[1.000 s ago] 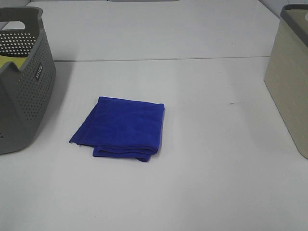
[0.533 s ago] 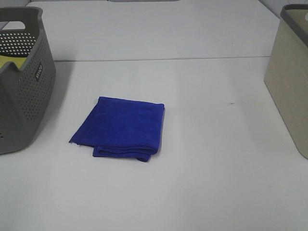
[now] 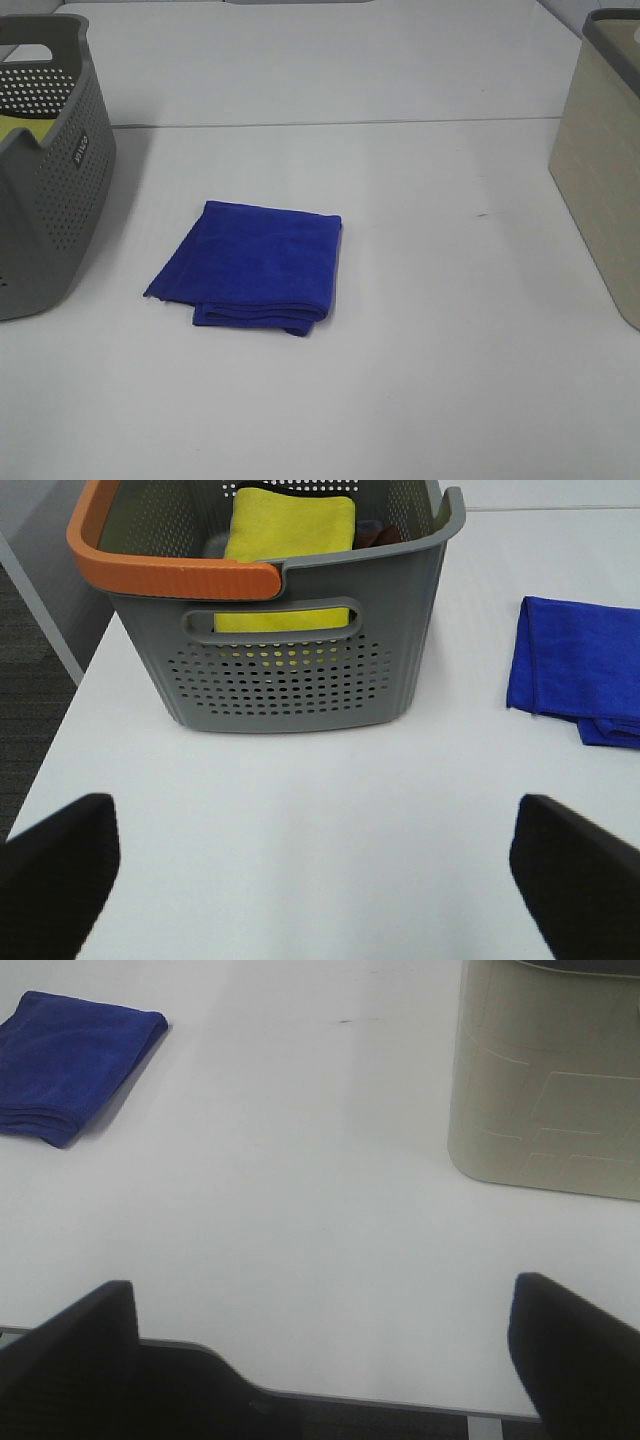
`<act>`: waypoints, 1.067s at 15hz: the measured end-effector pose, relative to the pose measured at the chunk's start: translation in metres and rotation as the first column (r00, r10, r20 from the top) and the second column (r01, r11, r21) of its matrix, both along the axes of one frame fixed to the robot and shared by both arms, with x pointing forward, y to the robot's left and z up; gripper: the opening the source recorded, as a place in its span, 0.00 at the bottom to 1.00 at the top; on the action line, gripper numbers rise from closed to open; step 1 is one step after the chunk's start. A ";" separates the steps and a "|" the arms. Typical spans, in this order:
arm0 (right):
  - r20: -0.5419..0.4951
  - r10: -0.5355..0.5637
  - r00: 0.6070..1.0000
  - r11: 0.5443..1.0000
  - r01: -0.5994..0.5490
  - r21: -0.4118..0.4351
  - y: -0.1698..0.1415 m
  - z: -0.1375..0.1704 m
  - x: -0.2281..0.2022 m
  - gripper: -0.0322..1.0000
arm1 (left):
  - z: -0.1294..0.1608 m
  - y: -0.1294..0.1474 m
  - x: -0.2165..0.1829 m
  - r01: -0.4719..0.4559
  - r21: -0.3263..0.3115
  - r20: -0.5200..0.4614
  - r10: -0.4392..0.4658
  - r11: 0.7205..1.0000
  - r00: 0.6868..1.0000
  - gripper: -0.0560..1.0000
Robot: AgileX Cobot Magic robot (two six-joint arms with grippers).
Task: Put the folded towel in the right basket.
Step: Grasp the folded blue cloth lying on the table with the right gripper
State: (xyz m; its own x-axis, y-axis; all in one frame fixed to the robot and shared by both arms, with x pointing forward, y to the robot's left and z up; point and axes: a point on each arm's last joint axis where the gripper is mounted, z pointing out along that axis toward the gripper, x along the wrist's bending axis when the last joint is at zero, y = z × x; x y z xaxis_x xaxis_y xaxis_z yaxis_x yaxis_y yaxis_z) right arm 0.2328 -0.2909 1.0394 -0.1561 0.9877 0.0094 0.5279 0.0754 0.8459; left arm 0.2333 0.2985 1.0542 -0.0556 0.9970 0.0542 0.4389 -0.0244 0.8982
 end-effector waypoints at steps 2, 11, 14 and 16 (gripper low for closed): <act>0.000 0.000 1.000 1.000 0.000 0.000 0.000 0.000 0.000 0.97 | 0.000 0.000 0.000 0.000 0.000 0.000 0.000 1.000 1.000 0.99; 0.000 0.000 1.000 1.000 0.000 0.000 0.000 0.000 0.000 0.97 | 0.000 0.000 0.000 0.000 0.000 0.000 0.000 1.000 1.000 0.99; 0.000 0.000 1.000 1.000 0.000 0.000 0.000 0.000 0.000 0.97 | 0.000 0.000 0.000 0.000 0.000 0.000 0.000 1.000 1.000 0.99; 0.000 0.000 1.000 1.000 0.000 0.000 0.000 0.000 0.000 0.97 | 0.000 0.000 0.000 0.000 0.000 0.000 0.000 1.000 1.000 0.99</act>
State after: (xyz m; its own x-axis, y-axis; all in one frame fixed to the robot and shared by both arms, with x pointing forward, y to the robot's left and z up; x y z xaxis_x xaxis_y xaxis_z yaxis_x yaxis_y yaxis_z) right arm 0.2328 -0.2909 1.0394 -0.1561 0.9877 0.0094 0.5279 0.0754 0.8459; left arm 0.2333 0.2985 1.0542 -0.0556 0.9970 0.0542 0.4389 -0.0244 0.8982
